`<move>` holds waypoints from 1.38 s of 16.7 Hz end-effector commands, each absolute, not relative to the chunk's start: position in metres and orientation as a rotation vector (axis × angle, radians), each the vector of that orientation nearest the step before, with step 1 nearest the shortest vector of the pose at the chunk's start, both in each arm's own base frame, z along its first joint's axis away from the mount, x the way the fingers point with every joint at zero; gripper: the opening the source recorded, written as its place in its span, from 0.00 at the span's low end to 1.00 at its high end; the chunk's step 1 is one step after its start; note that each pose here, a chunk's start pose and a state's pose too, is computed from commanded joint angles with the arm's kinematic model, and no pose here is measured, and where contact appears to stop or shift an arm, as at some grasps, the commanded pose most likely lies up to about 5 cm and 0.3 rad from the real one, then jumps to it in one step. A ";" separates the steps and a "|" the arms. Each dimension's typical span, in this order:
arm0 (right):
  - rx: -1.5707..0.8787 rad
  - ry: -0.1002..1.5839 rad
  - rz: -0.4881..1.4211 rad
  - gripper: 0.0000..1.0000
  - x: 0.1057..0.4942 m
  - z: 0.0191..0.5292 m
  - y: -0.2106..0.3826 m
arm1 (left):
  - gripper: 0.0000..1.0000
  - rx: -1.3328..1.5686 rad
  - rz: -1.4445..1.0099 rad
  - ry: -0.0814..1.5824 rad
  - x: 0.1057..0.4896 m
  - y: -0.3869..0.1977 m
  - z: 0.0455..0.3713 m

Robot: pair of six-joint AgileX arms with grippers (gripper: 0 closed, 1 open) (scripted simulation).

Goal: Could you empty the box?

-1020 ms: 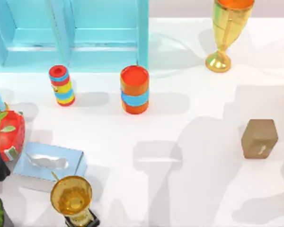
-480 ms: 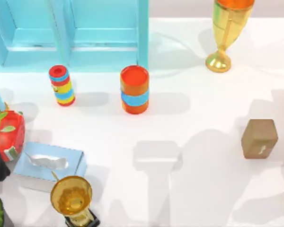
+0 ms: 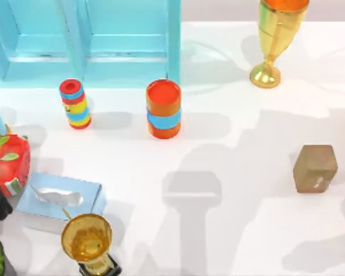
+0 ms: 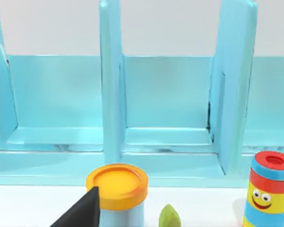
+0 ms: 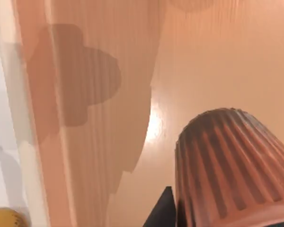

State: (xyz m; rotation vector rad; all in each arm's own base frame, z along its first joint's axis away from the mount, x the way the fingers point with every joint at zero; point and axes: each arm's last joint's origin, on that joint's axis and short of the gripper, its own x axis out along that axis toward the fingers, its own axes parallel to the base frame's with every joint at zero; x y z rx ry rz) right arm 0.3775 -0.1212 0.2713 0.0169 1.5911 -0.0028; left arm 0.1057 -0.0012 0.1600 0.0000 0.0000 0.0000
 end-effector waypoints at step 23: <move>0.014 1.576 -0.010 0.00 0.227 0.198 0.219 | 1.00 0.000 0.000 0.000 0.106 -0.001 0.160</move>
